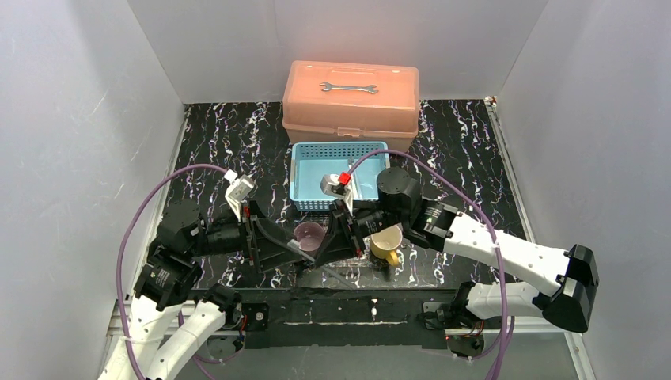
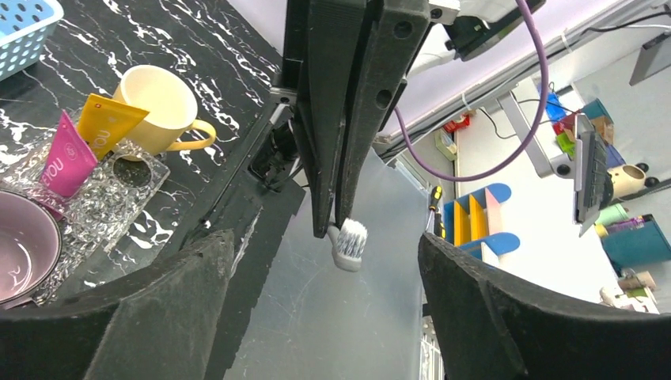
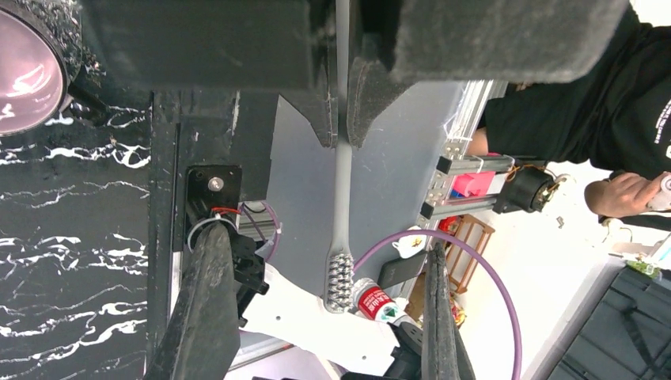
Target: Prepare toiletry sets of a toothbrush and toothpaste on the tray
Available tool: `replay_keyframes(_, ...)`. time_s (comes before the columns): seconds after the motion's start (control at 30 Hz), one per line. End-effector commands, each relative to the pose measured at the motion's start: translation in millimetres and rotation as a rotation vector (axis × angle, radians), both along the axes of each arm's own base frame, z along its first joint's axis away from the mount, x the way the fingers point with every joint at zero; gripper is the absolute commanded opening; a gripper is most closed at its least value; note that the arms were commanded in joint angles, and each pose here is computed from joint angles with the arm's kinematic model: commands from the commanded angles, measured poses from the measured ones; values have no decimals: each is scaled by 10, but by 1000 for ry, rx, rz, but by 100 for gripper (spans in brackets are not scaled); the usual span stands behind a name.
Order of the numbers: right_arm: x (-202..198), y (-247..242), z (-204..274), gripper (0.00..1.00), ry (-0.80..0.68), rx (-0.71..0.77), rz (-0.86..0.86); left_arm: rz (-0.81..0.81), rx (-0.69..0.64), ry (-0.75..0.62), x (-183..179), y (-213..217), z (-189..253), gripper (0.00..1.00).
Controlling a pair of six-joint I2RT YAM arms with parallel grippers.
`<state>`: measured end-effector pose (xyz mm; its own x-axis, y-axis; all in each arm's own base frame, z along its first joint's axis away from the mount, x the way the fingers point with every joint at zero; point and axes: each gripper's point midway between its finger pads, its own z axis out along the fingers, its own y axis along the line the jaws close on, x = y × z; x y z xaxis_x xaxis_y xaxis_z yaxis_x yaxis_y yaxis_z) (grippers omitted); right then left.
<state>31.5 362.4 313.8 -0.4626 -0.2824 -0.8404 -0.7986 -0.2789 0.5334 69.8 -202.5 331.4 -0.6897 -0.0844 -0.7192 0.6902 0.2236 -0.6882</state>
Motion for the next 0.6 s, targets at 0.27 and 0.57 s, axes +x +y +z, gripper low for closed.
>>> replay_keyframes(0.27,-132,127,86,1,-5,50,41,-104,-42,-91,-264,36,261,64)
replay_keyframes(0.57,-139,147,105,1,-4,55,34,-116,-26,-109,-314,61,241,44)
